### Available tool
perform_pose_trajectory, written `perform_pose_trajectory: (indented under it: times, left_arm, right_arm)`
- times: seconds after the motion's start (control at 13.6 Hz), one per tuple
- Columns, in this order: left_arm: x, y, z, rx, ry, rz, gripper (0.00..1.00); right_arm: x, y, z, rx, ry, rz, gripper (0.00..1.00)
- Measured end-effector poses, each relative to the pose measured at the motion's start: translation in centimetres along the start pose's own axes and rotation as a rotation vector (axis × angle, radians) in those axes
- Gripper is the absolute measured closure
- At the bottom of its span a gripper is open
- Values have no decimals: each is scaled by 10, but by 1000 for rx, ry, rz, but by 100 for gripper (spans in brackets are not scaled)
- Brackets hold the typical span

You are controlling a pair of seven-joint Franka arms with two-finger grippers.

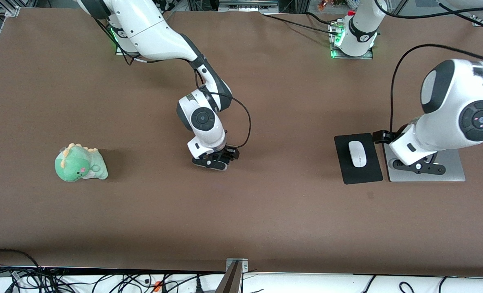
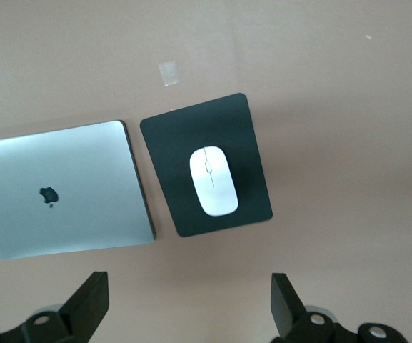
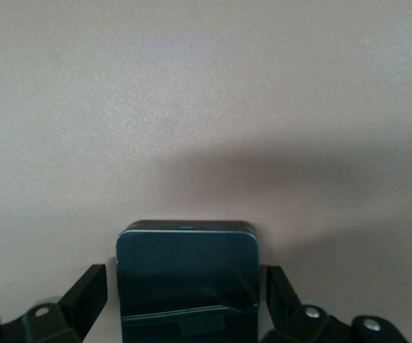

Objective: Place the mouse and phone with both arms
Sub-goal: 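Carry the phone toward the plush while the left gripper returns to rest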

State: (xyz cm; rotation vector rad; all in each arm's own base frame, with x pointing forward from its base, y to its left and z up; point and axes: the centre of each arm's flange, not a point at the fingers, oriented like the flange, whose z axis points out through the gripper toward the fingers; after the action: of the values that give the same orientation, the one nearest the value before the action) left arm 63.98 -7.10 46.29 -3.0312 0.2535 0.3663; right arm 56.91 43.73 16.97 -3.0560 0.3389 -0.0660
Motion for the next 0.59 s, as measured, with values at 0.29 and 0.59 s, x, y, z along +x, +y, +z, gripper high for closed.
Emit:
perform_pose_trajectory:
  times: [0.29, 0.59]
  left_arm:
    - [-4, -9, -47, 1, 71, 23, 0]
    - [-14, -13, -73, 1, 120, 23, 0]
  right_arm:
    - [1, -1, -3, -7, 8, -10, 18]
    - [4, 1, -3, -19, 3, -13, 20]
